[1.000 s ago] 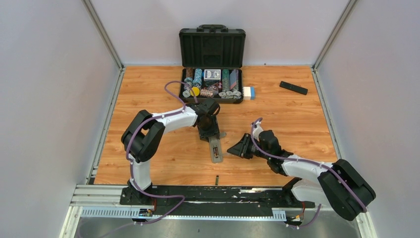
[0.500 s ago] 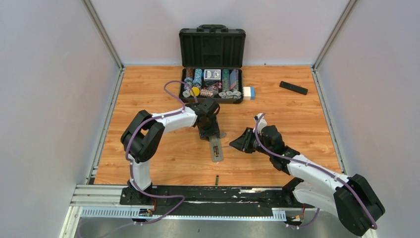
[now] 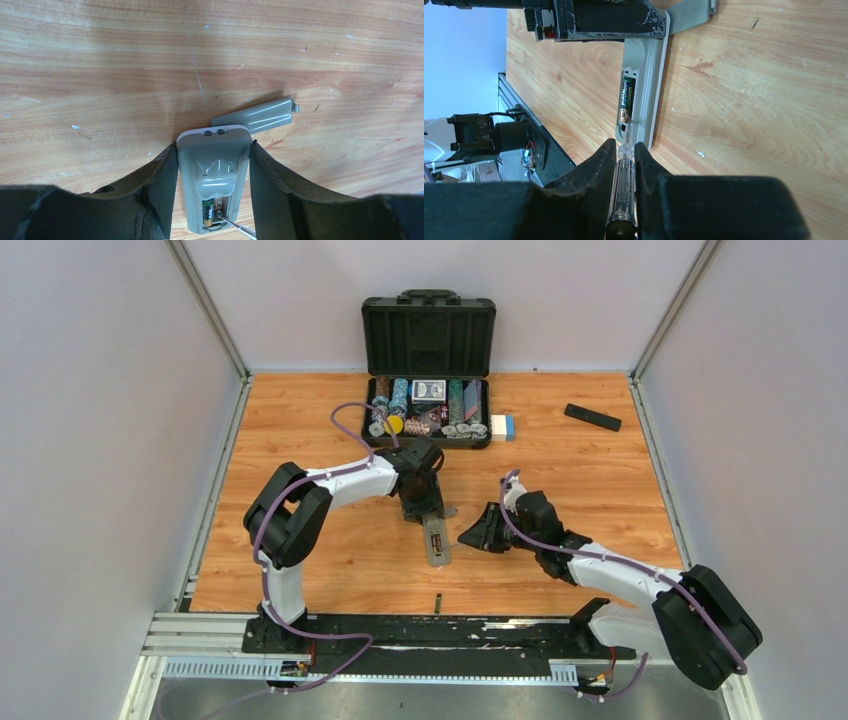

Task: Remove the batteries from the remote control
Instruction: Unload the battery from the remote control.

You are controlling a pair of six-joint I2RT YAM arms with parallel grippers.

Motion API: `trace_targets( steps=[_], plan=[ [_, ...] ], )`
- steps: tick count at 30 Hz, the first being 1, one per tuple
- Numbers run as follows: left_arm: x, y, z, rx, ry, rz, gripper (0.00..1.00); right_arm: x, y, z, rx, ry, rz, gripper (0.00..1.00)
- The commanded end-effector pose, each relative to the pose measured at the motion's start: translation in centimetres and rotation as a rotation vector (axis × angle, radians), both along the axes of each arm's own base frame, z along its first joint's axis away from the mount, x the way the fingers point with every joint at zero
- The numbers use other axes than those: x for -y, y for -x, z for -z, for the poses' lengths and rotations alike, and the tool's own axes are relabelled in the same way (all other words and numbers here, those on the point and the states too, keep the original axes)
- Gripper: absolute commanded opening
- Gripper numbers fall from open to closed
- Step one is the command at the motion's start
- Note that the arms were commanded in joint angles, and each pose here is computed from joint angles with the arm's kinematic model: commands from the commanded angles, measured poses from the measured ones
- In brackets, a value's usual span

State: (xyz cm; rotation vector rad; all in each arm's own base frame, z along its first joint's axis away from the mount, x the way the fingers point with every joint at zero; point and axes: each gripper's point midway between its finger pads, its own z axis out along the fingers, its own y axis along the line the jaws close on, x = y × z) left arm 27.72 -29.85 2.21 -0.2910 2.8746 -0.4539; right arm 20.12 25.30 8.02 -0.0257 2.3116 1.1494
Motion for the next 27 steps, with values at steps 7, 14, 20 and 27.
trace_targets(
  steps=[7, 14, 20, 27],
  plan=[
    [-3.9, 0.0, 6.2, -0.005, -0.201, -0.034, 0.07, -0.6, -0.4, -0.4, 0.047, -0.014, -0.031, 0.00],
    [-3.3, 0.5, 6.6, -0.019, -0.184, -0.028, 0.07, -1.5, 0.0, 1.2, -0.018, -0.084, -0.017, 0.00],
    [-3.1, 0.8, 6.8, -0.028, -0.176, -0.017, 0.07, -1.5, 0.8, 0.7, -0.070, -0.130, -0.029, 0.00],
    [-3.0, 0.8, 6.8, -0.028, -0.172, -0.014, 0.07, -1.3, 0.7, 1.4, -0.136, -0.191, 0.041, 0.00]
  ],
)
